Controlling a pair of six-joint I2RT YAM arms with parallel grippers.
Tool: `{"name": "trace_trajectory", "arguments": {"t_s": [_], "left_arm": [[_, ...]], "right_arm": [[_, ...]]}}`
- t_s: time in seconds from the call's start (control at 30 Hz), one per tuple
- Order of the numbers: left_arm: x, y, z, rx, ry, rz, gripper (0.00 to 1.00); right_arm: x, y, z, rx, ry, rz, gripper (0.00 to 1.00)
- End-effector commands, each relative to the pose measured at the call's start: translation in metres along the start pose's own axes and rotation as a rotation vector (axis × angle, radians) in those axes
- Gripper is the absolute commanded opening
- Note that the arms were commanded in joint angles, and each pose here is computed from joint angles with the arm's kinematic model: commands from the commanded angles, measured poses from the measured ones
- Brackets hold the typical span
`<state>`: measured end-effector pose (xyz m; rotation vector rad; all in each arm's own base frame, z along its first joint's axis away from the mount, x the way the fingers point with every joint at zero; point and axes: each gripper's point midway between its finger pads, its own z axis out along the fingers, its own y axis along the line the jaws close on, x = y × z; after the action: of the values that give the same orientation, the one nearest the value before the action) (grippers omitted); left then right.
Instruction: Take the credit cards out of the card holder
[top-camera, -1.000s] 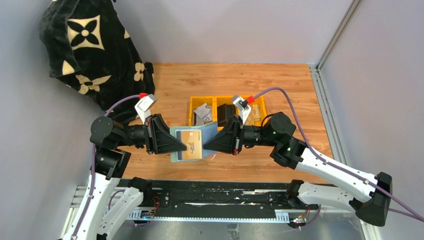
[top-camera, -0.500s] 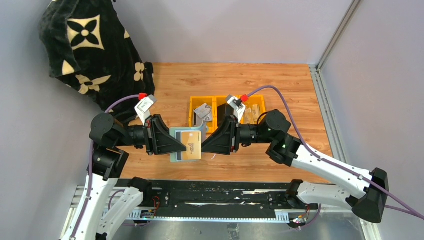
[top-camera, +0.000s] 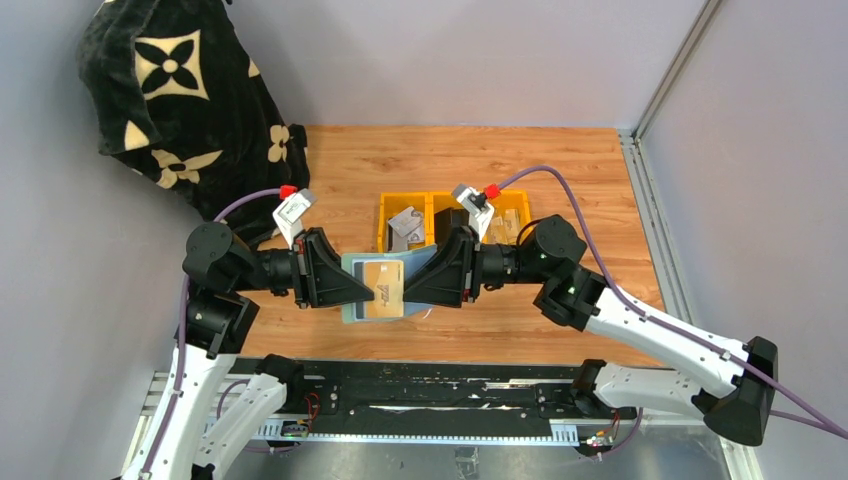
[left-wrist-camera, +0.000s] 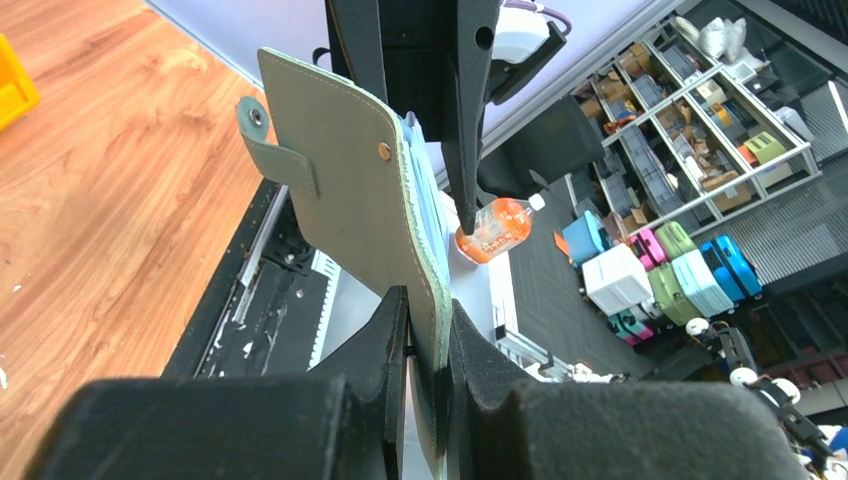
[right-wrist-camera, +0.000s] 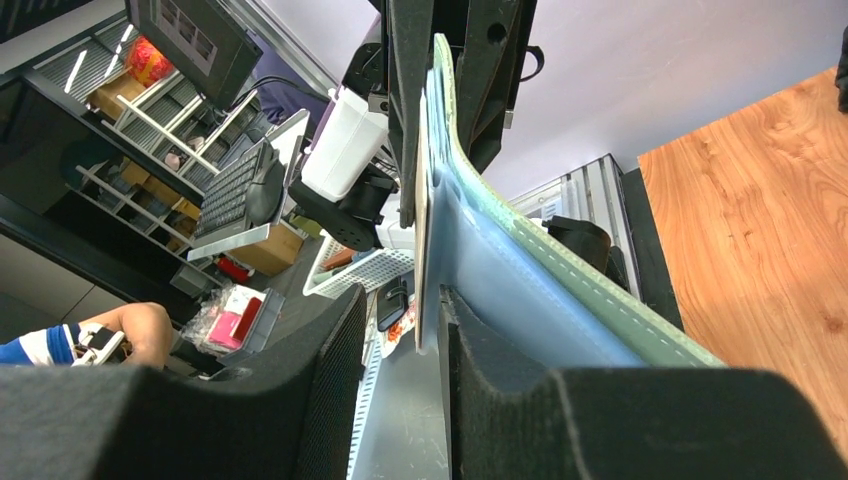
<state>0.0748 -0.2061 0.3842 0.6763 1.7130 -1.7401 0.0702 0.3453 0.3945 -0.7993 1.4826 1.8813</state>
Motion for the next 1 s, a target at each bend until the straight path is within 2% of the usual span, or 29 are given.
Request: {"name": "trace_trajectory", "arguments": {"t_s": [0.0,0.1,0.17,0.2,0.23,0.37,0.47,0.53,0.63,0.73,0.97], "left_arm": [[-0.005,-0.01,-0.001,0.01,-0.007,0.039,0.1],[-0.005,-0.01,0.0,0.009,-0.008,0.039,0.1],[-0.006,-0.009,0.0,0.007,-0.008,0.04,0.1],[-0.006,-0.008,0.0,0.005,-0.011,0.039,0.12],[-0.006,-0.007,0.0,0.003,-0.013,0.038,0.15],[-0.003,-0.002,0.0,-0.007,-0.018,0.019,0.44],[0.001,0.002,0.0,-0.003,-0.023,-0.004,0.57],[0.005,0.004,0.0,0.01,-0.027,-0.036,0.61],[0.007,0.001,0.0,0.039,-0.031,-0.05,0.6],[0.012,-0.001,-0.001,0.048,-0.021,-0.052,0.56],[0.015,-0.011,-0.003,0.077,0.014,-0.028,0.39]], "right_arm": [[-0.009,0.006,0.006,-0.032,0.001,-0.027,0.36],[-0.011,0.005,0.01,-0.039,0.007,-0.024,0.35],[-0.013,0.006,0.013,-0.051,0.003,-0.023,0.29],[-0.014,0.006,0.014,-0.056,-0.001,-0.02,0.23],[-0.014,0.006,0.014,-0.059,-0.003,-0.021,0.18],[-0.016,0.005,0.018,-0.069,-0.014,-0.014,0.0],[-0.018,0.004,0.02,-0.073,-0.03,-0.008,0.0],[-0.02,0.004,0.021,-0.074,-0.047,-0.011,0.0],[-0.023,0.002,0.02,-0.063,-0.073,-0.012,0.0],[-0.023,-0.003,0.019,-0.04,-0.092,-0.01,0.0],[-0.015,-0.013,0.013,0.008,-0.088,-0.006,0.0]]}}
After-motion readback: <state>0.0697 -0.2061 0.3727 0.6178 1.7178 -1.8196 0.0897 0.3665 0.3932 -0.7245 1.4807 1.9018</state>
